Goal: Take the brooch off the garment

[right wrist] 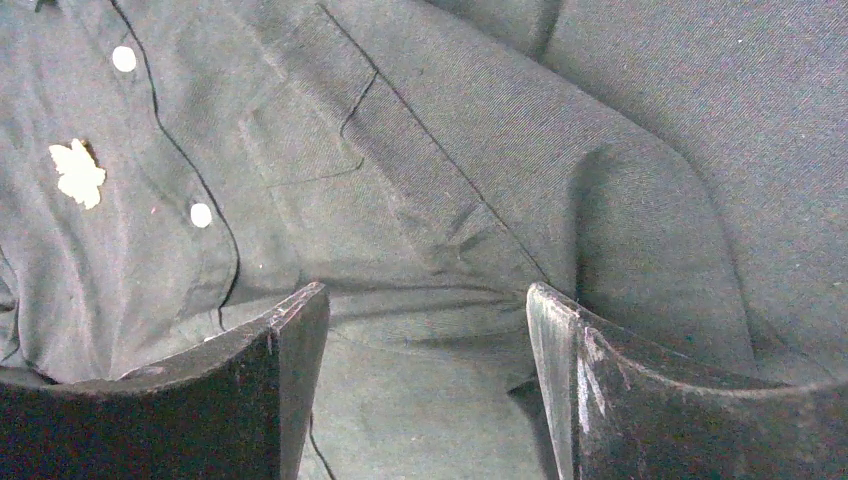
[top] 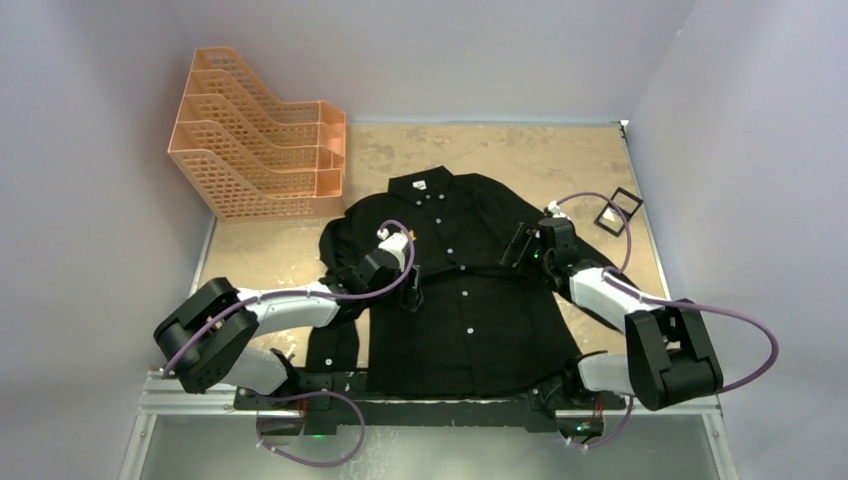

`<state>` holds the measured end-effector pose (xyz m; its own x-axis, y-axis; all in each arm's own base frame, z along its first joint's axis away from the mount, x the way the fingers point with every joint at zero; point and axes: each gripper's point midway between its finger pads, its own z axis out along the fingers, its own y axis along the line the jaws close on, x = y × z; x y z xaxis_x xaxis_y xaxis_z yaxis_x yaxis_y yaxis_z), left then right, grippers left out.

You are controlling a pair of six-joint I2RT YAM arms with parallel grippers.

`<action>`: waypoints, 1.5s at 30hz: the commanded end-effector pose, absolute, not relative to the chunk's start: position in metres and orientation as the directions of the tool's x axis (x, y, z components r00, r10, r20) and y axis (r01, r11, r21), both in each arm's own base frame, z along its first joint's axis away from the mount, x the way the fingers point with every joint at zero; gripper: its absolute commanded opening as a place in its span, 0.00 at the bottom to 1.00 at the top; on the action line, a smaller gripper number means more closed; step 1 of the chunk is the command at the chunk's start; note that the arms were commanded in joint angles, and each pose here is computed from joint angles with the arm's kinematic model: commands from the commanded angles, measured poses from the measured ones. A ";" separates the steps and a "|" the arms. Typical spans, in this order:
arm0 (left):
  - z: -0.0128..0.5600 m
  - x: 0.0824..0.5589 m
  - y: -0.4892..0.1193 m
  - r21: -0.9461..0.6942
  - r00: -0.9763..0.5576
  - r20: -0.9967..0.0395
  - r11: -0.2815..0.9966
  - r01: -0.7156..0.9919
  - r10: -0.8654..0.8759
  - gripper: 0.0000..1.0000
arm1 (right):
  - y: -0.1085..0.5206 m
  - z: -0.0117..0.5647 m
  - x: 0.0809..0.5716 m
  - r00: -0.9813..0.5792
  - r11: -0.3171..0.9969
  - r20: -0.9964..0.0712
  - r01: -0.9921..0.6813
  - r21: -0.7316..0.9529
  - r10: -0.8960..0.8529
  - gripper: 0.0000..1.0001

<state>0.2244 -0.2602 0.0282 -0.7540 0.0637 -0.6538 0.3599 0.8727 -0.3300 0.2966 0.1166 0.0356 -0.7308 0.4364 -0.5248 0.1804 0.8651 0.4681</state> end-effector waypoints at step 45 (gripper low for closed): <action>0.045 0.391 -0.234 -0.404 -0.673 -0.712 0.901 0.159 -0.200 0.31 | 0.334 0.095 0.419 -0.768 0.525 -0.614 -0.451 0.722 0.183 0.49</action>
